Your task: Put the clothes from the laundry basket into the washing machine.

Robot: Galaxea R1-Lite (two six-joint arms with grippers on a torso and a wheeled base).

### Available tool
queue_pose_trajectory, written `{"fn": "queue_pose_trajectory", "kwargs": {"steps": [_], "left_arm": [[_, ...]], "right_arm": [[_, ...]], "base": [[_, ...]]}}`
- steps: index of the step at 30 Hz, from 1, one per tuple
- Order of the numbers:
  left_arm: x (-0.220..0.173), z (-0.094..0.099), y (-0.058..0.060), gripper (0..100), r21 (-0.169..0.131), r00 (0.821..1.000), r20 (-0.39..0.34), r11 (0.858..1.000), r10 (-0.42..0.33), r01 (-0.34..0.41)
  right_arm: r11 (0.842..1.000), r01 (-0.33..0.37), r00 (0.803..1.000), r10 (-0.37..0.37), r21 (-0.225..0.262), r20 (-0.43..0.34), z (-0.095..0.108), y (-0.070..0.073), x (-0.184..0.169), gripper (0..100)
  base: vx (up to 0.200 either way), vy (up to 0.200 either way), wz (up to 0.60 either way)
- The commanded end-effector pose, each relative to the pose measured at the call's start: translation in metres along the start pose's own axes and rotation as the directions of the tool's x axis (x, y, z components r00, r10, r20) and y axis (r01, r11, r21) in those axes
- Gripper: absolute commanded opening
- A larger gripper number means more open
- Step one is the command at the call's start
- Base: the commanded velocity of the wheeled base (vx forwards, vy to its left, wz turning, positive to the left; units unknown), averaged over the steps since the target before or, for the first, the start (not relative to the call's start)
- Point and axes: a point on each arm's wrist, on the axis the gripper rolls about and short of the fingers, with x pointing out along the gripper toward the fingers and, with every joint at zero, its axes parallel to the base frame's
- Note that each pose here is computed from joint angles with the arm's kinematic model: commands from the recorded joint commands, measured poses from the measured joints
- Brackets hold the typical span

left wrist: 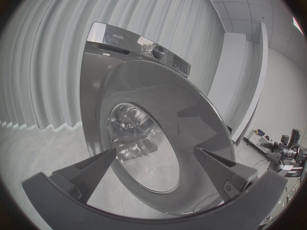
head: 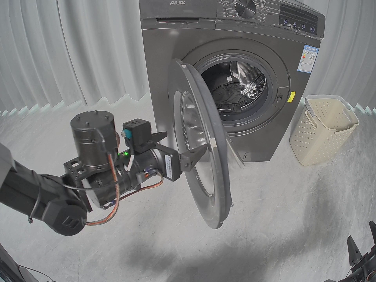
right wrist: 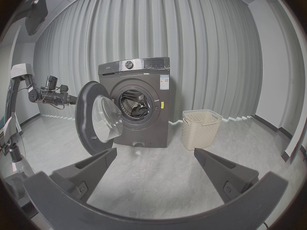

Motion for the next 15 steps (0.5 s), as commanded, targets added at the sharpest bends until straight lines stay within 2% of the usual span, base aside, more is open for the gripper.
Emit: {"fn": "queue_pose_trajectory", "kwargs": {"steps": [1, 8, 11, 12, 15], "left_arm": [[0.041, -0.017, -0.005, 100, 0.000, 1.000, -0.027, 1.000, -0.017, 0.017], [0.077, -0.013, -0.007, 100, -0.003, 0.999, 0.023, 1.000, -0.027, 0.027], [0.092, -0.011, -0.007, 100, -0.029, 0.998, 0.049, 0.999, -0.029, 0.030], [0.102, -0.011, -0.007, 100, -0.047, 0.998, 0.058, 0.998, -0.030, 0.032], [0.121, -0.011, -0.007, 100, -0.069, 0.995, 0.091, 0.997, -0.031, 0.037]], "right_arm": [[1.000, -0.001, 1.000, 0.001, 0.000, -0.001, -0.005, 0.000, 0.000, 100], [1.000, -0.001, 1.000, 0.001, 0.000, -0.001, -0.005, 0.000, 0.000, 100], [1.000, -0.001, 1.000, 0.001, -0.002, -0.001, -0.005, 0.000, 0.000, 100], [1.000, -0.001, 1.000, 0.001, -0.002, -0.001, -0.005, 0.000, 0.000, 100], [1.000, -0.001, 1.000, 0.001, -0.002, -0.001, -0.005, 0.000, 0.000, 100]], "base": [[0.000, 0.000, 0.00], [0.000, 0.000, 0.00], [0.000, 0.000, 0.00], [0.000, 0.000, 0.00], [0.000, 0.000, 0.00]]}}
